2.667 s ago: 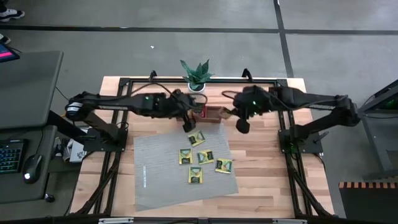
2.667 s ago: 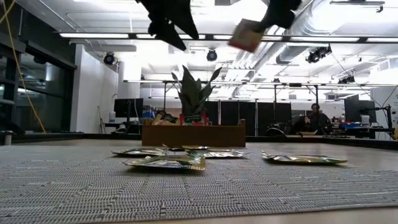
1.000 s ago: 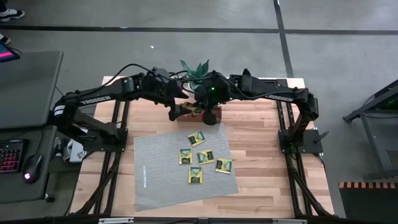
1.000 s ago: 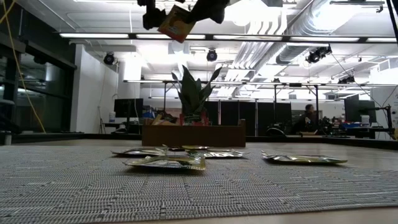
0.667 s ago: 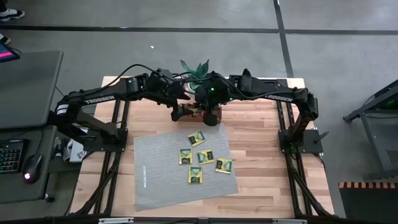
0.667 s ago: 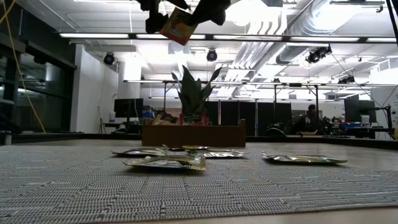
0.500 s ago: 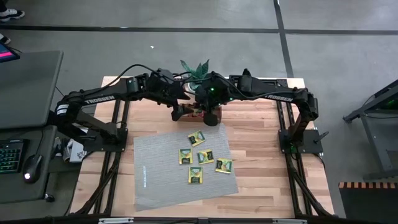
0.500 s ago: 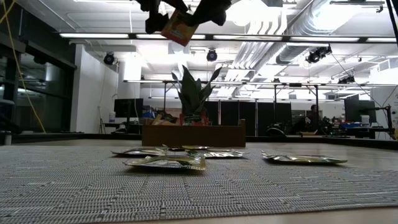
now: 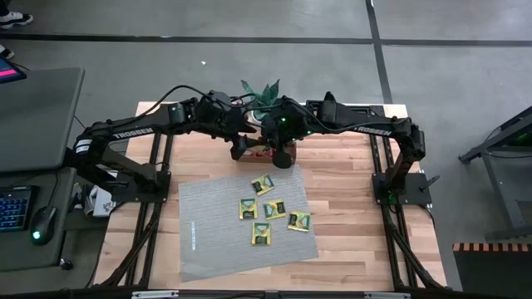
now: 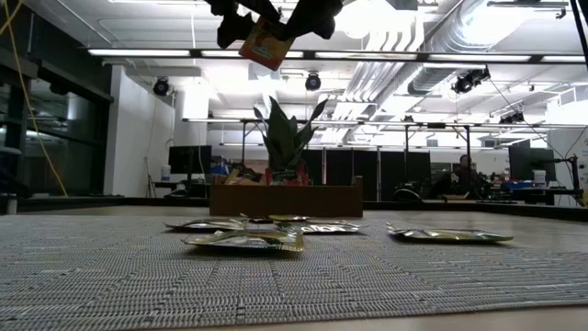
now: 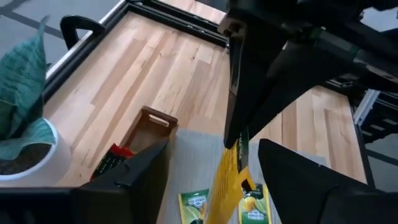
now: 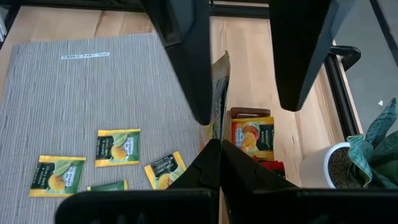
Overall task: Pick & Place Tea
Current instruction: Put the orange tea bag into the left section of the wooden organizer
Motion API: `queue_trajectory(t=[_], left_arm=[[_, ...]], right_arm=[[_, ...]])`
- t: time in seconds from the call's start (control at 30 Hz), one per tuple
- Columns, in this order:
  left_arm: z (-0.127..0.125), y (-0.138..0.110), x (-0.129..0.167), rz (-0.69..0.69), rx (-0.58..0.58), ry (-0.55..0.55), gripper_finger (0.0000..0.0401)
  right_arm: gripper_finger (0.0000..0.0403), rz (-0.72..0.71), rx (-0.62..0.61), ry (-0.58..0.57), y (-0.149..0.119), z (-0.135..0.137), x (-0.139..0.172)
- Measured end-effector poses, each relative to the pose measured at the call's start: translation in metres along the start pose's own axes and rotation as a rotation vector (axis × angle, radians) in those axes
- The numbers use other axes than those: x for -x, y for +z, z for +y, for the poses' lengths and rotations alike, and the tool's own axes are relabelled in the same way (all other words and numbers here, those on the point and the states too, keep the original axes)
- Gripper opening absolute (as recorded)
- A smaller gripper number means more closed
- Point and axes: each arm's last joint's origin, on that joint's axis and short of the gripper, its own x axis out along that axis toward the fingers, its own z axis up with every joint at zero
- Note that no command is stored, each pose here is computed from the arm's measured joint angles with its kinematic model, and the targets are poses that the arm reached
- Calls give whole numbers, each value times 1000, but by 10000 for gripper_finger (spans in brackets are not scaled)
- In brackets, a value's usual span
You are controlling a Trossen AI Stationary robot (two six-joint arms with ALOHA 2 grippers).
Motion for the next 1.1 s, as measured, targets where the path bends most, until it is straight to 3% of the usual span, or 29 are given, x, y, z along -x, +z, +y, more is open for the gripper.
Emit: queue_trajectory(t=[0.67,0.87,1.0,1.1], left_arm=[[1,-3,0,26,3,8,149],[0,-3,0,26,-4,7,90],[0,-3,0,28,-29,-2,22],[0,-3,0,32,-38,-17,9]], right_arm=[[0,0,0,-2,0,0,0],[0,1,0,-2,0,0,0],[0,1,0,-2,0,0,0],[0,1,0,-2,0,0,0]])
